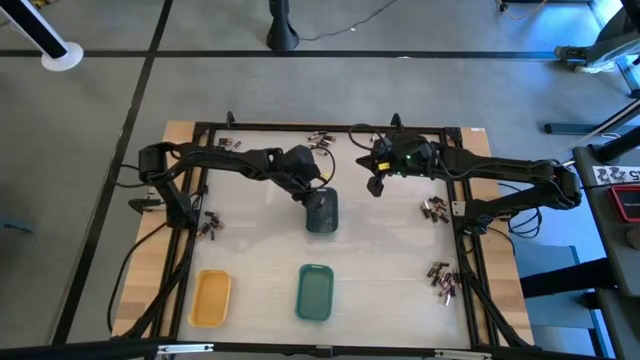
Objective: Sort batteries
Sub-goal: Put the large black battery into the blue bin, then put the small black battery into the yellow bin
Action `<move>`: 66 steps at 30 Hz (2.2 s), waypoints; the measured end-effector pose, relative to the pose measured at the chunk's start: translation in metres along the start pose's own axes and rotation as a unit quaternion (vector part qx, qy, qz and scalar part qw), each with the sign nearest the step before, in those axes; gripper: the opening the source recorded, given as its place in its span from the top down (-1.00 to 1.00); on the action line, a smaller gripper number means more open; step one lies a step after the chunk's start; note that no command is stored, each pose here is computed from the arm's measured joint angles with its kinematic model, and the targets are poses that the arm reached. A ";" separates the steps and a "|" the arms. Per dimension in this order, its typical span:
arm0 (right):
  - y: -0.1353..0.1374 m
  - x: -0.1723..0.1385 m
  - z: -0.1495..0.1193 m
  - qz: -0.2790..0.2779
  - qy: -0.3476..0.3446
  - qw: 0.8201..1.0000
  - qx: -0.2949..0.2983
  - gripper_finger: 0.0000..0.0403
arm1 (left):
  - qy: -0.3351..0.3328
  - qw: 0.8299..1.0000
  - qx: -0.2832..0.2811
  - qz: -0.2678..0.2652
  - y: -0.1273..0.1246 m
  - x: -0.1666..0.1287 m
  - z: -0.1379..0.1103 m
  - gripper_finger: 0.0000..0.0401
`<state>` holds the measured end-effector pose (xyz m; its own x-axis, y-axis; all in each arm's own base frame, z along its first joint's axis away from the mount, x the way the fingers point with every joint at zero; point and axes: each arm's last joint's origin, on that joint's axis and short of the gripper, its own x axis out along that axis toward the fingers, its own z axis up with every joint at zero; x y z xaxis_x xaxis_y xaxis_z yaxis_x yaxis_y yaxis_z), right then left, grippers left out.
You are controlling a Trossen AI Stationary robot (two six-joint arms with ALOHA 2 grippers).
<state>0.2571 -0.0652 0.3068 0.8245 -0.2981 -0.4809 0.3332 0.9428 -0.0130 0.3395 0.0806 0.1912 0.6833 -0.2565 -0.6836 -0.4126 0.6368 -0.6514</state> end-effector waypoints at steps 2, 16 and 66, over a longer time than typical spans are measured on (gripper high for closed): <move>0.000 0.000 -0.001 0.000 0.004 1.000 -0.007 0.97 | 0.000 1.000 -0.003 0.000 0.000 0.000 0.000 0.58; 0.000 0.000 -0.002 0.000 0.008 1.000 -0.023 0.97 | -0.005 1.000 -0.003 -0.010 0.007 -0.030 0.009 0.20; -0.005 0.001 0.011 -0.067 -0.057 0.996 -0.012 0.97 | 0.135 0.890 -0.109 0.422 0.141 -0.197 -0.025 0.35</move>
<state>0.2614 -0.0720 0.3159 0.8204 -0.4354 -0.3706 0.4344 0.8961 -0.0912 0.1317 0.2022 0.2259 -0.0819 0.0621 -0.9947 -0.8372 0.5372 0.1024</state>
